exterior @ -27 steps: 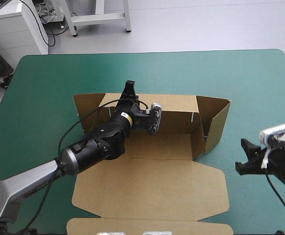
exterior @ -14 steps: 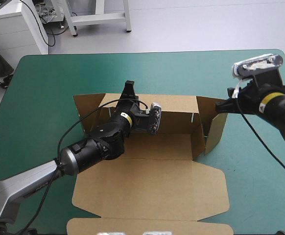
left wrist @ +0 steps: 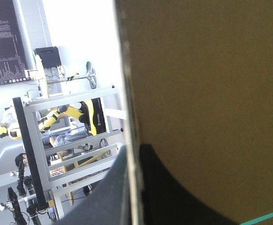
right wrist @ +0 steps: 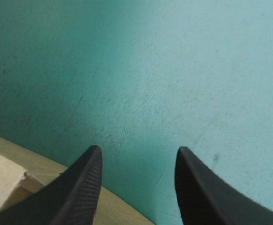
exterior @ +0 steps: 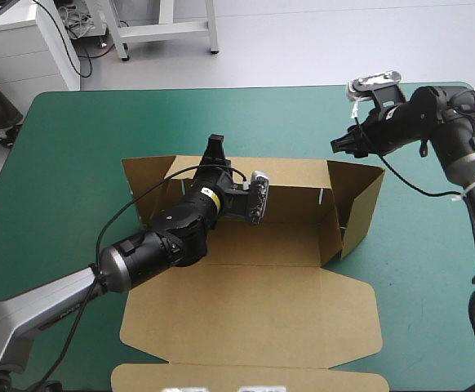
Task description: Fold the box
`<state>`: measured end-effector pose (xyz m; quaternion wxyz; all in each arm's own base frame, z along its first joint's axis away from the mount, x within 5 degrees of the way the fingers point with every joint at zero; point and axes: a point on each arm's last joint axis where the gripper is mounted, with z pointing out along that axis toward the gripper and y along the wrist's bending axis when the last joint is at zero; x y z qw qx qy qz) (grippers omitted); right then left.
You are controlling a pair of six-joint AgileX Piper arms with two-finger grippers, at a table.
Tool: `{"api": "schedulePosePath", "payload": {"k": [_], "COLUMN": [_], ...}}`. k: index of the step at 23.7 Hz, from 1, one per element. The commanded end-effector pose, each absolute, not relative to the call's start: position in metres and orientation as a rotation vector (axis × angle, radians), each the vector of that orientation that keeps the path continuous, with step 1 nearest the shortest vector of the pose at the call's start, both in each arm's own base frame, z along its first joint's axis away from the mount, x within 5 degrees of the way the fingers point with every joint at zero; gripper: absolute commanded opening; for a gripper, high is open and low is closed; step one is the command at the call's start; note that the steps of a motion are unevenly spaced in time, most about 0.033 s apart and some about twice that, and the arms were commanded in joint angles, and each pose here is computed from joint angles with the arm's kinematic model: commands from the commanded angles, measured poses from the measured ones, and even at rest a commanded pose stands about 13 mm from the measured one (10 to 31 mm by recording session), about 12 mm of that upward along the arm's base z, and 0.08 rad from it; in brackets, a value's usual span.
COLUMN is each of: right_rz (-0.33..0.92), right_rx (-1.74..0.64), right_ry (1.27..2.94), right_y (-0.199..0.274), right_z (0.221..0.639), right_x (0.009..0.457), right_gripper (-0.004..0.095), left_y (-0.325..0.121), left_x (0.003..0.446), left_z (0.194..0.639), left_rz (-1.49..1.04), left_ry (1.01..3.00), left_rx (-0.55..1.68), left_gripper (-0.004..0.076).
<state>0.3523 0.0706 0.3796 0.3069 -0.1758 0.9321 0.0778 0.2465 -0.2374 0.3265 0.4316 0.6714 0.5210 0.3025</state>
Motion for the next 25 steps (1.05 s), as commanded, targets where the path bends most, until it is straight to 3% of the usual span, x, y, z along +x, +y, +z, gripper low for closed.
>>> {"api": "schedulePosePath", "payload": {"k": [1,6,12,25], "right_rz": [0.257,0.260,0.338,0.493], "right_rx": [-0.528,-0.651,-0.646,-0.689], "right_ry": [2.416,2.556,2.481,2.525], "right_y": [0.073,0.072,0.075,0.079], "right_z": [0.390,0.383,0.406,0.377], "right_x": [0.352,0.338,0.315,0.278], "right_gripper": [0.0440,0.0439,0.0440,0.0426], "left_y": [-0.234,-0.236,-0.236,-0.237], "left_x": [0.240,0.241,0.241,0.241], "left_z": [0.348,0.347,0.348,0.348], "left_rz": [0.749,0.742,0.736,0.734], "left_ry": [1.259,1.252,1.246,1.243], "left_rx": [1.618,1.622,1.622,1.622], "left_gripper": [-0.0008,-0.0008,-0.0008,-0.0008]}}
